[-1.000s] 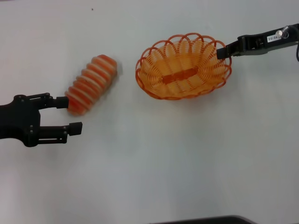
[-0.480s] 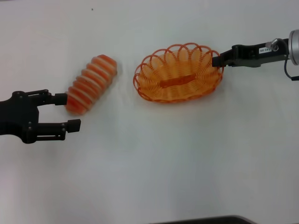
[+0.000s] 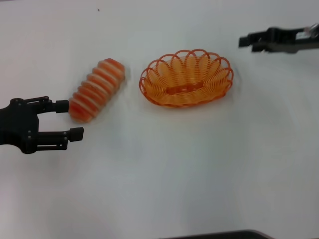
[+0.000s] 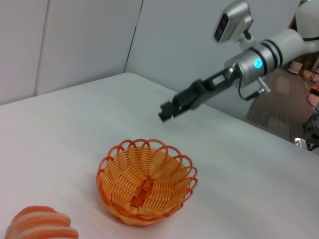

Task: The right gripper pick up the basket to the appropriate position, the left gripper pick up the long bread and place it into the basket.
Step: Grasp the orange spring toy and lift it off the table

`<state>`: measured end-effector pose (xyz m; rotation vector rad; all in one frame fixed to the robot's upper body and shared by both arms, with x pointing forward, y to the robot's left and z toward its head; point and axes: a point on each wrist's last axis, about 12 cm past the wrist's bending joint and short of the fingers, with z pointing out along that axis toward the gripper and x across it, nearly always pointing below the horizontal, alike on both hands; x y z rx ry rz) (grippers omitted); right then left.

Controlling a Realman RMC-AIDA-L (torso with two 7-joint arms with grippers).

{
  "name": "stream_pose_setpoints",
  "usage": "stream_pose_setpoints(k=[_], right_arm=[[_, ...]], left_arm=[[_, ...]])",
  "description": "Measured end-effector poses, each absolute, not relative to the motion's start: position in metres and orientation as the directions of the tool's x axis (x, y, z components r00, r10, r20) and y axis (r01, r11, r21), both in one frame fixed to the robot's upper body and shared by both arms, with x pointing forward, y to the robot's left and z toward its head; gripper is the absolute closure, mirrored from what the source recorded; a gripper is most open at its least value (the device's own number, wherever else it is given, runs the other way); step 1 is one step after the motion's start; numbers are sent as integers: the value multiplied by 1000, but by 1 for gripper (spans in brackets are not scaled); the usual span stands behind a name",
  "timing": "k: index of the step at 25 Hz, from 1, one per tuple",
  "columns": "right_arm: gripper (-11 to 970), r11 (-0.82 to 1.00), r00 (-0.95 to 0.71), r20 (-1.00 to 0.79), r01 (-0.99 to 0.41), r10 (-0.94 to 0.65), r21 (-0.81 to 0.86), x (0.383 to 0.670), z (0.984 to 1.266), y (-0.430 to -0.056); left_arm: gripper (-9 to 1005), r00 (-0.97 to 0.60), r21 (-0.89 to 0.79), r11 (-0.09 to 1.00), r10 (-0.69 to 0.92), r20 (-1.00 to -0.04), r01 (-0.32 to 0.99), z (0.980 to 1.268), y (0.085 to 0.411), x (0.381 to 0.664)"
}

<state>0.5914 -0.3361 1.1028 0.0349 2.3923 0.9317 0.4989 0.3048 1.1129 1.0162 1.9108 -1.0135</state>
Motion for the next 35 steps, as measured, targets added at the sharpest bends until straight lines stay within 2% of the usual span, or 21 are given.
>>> stream_pose_setpoints(k=[3, 6, 10, 14, 18, 23, 28, 32, 35], right_arm=[[409, 760, -762, -592, -216, 262, 613, 590, 1125, -356], [343, 702, -662, -710, -386, 241, 598, 581, 1147, -361], [256, 569, -497, -859, -674, 122, 470, 560, 1168, -355], [177, 402, -390, -917, -856, -87, 326, 538, 1172, -343], [127, 349, -390, -864, -896, -319, 276, 527, 1163, -337], [133, 385, -434, -753, -886, -496, 257, 517, 1145, -330], [133, 421, -447, -738, -875, -506, 241, 519, 1139, -331], [133, 442, -450, -731, -868, -512, 224, 521, 1135, -332], [133, 453, -453, -727, -865, -516, 218, 522, 1133, -331]], left_arm=[[153, -419, -297, 379, 297, -858, 876, 1113, 305, 499], [153, -423, -299, 386, 293, -857, 873, 1112, 307, 498], [153, -427, -300, 395, 286, -858, 868, 1112, 308, 497], [154, -427, -301, 397, 283, -859, 867, 1113, 309, 498], [154, -426, -296, 412, 269, -864, 861, 1115, 310, 501], [154, -468, -330, 446, 245, -849, 832, 1123, 310, 509], [154, -532, -346, 528, 251, -809, 776, 1148, 303, 528], [154, -584, -301, 611, 335, -740, 732, 1163, 277, 550], [154, -613, -256, 653, 404, -678, 713, 1163, 250, 566]])
